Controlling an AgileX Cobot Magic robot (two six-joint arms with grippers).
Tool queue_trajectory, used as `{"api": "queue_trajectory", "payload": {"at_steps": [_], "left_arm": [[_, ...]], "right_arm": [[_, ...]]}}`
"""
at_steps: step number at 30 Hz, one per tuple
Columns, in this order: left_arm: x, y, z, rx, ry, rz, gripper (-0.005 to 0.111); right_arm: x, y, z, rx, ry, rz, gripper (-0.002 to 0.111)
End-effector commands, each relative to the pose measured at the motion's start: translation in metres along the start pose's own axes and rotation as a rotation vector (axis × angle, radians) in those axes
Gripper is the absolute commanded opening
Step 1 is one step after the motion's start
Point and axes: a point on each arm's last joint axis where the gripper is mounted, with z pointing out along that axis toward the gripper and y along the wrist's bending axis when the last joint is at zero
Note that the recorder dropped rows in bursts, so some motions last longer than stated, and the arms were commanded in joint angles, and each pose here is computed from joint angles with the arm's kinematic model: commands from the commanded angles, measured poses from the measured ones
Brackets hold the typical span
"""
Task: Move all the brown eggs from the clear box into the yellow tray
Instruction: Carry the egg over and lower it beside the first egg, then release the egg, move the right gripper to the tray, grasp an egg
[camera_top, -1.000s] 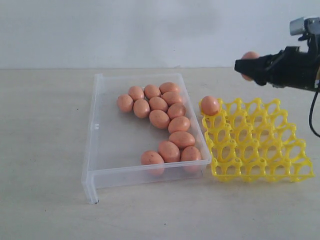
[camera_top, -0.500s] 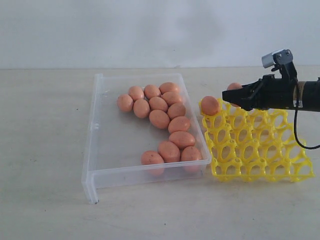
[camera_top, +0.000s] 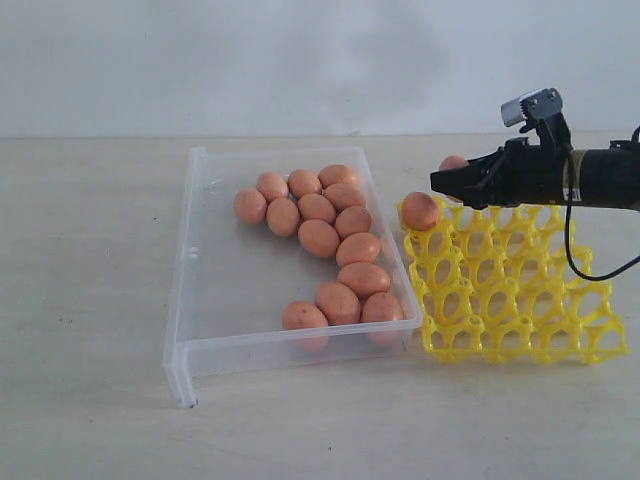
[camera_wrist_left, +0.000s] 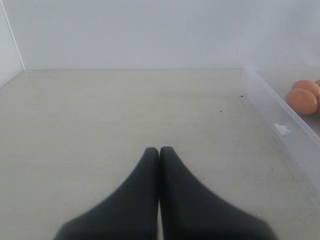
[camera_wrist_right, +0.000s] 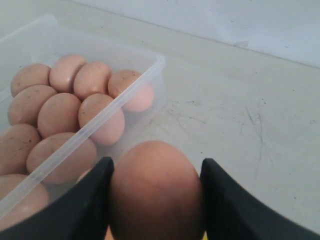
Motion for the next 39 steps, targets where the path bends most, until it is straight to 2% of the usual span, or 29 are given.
{"api": "queue_trajectory", "payload": {"at_steps": [1,8,12,15,21,26,37,39], "left_arm": [[-0.001,0.0,0.0,0.006,-0.007,-0.004,-0.004],[-0.001,0.0,0.0,0.006,-0.007,-0.004,-0.004],[-0.001,0.0,0.0,0.006,-0.007,-0.004,-0.004],[-0.001,0.0,0.0,0.006,-0.007,-0.004,-0.004],[-0.001,0.0,0.0,0.006,-0.007,-0.004,-0.004],[-0.001,0.0,0.0,0.006,-0.007,-0.004,-0.004],[-0.001,0.0,0.0,0.006,-0.007,-0.004,-0.004],[-0.001,0.0,0.0,0.006,-0.007,-0.004,-0.004]], "right_arm": [[0.002,0.003,0.0,-0.046,0.044,-0.053,0.0],[0.005,0.005,0.0,-0.062,0.071,-0.059,0.0],[0.008,0.0,-0.001,-0.012,0.104,-0.064,0.002],[0.01,-0.004,-0.001,0.027,0.135,-0.069,0.013],[0.011,-0.002,-0.001,0.005,0.138,-0.132,0.043],[0.01,-0.002,-0.001,0.01,0.132,-0.127,0.054],[0.004,-0.005,0.0,0.041,0.061,-0.091,0.056],[-0.009,-0.001,-0.002,0.017,-0.013,-0.077,0.055]]}}
